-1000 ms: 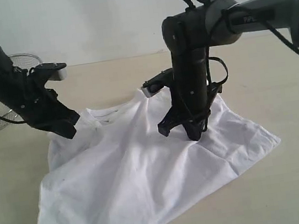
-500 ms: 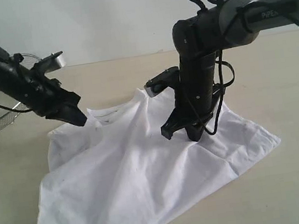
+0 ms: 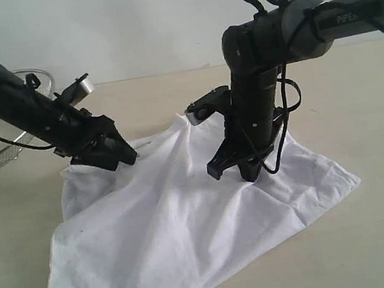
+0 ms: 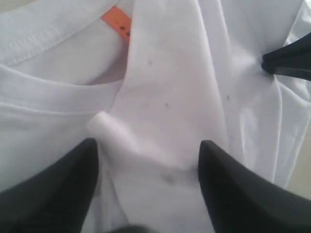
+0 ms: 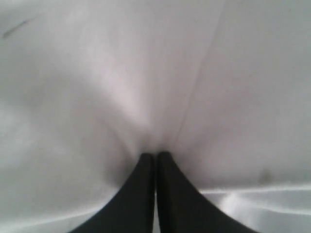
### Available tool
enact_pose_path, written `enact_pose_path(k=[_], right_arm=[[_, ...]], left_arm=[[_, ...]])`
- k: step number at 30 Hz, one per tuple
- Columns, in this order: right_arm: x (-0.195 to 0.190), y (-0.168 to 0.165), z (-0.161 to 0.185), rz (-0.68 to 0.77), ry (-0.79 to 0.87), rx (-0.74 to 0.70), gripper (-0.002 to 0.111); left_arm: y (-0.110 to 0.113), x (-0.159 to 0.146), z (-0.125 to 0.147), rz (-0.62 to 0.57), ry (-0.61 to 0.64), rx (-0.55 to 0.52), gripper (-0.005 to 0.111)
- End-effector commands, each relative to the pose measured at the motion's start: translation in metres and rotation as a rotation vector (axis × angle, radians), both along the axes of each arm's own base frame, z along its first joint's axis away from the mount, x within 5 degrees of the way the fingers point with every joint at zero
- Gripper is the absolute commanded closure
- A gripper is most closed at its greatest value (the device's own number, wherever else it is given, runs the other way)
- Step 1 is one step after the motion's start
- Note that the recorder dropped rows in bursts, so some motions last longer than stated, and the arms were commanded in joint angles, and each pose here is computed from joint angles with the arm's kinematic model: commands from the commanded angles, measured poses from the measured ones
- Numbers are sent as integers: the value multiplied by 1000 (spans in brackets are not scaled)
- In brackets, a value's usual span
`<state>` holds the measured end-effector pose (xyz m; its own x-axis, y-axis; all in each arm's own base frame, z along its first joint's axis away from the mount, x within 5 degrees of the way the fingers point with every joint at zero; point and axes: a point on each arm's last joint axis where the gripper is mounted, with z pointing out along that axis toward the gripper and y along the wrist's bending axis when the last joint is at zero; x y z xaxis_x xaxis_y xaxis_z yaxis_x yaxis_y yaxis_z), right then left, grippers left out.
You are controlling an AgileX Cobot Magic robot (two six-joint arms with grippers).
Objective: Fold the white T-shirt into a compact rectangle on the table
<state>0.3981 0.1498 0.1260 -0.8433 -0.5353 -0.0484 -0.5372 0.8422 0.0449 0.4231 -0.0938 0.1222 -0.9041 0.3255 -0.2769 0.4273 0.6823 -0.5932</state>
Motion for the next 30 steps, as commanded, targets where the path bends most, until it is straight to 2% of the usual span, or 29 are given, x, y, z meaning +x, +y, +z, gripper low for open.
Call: enact_pose_path(k=[1, 6, 9, 17, 22, 26, 30], right_arm=[[-4, -1, -24, -2, 49, -2, 109], [-4, -1, -24, -2, 49, -2, 109], [-4, -1, -24, 0, 51, -3, 109], [-4, -1, -24, 4, 51, -3, 109], [-5, -1, -24, 4, 57, -4, 109], [-5, -1, -24, 4, 57, -4, 109], [-5, -1, -24, 6, 58, -7, 109]], left_arm=[[-1, 0, -13, 0, 42, -11, 50], [-6, -4, -22, -14, 113, -75, 50], [-7, -5, -19, -52, 97, -100, 56], [-7, -4, -14, -72, 70, -120, 102], [-4, -5, 2, -96, 18, -83, 102], [0, -5, 30, -109, -78, -32, 102], [10, -2, 58, -40, -182, 112, 102]])
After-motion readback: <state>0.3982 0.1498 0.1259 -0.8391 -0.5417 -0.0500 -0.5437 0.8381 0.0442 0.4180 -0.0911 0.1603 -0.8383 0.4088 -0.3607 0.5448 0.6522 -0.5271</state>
